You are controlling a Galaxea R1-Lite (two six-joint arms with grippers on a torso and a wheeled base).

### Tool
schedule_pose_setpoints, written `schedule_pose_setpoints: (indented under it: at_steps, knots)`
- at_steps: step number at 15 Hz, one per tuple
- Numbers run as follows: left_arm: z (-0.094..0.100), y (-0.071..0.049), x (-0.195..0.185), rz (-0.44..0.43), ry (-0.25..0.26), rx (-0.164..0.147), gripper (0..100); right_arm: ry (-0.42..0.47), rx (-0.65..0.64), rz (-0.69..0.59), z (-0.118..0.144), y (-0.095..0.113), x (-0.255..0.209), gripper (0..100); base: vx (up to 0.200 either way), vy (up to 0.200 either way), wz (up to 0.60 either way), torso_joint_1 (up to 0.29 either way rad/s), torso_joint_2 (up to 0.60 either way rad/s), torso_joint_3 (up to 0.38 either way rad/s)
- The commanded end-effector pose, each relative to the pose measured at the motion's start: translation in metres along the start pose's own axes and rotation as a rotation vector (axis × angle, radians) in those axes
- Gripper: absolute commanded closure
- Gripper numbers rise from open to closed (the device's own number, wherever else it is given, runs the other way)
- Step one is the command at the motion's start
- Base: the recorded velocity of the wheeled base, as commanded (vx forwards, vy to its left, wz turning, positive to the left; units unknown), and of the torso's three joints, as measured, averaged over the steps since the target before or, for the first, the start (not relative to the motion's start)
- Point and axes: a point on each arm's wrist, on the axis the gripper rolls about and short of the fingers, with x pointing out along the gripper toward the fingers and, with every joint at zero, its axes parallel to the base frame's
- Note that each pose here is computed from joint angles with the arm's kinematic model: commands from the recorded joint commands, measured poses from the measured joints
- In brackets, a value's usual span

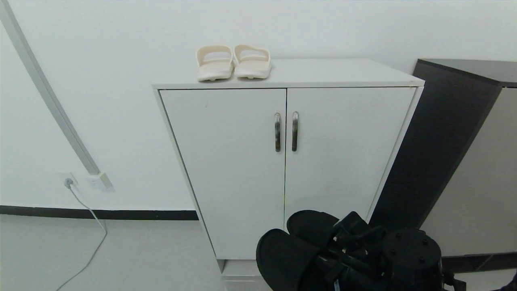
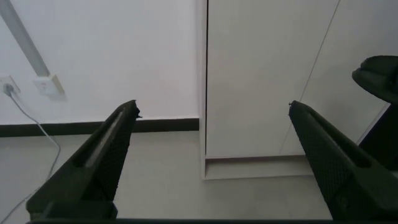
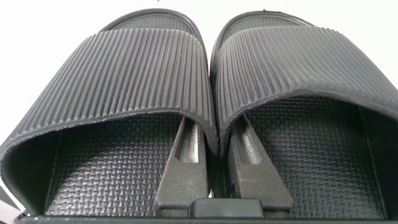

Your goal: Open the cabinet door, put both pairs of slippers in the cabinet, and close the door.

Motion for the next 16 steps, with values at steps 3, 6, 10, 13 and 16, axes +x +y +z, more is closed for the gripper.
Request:
schedule_pose_setpoints:
  at_steps: [3,6,10,13,16]
  knots:
    - [0.0,0.0,0.0,0.003,0.001,0.0,0,0.012,-0.002,0.002,-0.003,0.001,0.002,100,0.0,0.0,0.0,-0.051,0.44,0.385]
    - [0.0,0.0,0.0,0.003,0.006,0.0,0,0.012,-0.003,0.005,-0.003,0.002,0.002,100,0.0,0.0,0.0,-0.022,0.34,0.315]
    - [0.005,0.0,0.008,0.003,0.09,0.028,0,0.003,-0.003,0.009,-0.003,0.002,0.001,100,0.0,0.0,0.0,0.0,0.05,0.043]
    - [0.071,0.0,0.032,-0.075,0.092,-0.041,0,-0.006,0.001,0.009,-0.001,0.002,0.001,100,0.0,0.0,0.0,0.0,0.0,0.0]
    - [0.095,-0.013,0.096,-0.376,0.149,-0.054,0,-0.003,0.002,0.002,-0.002,0.001,0.003,100,0.0,0.0,0.0,0.0,0.0,0.0]
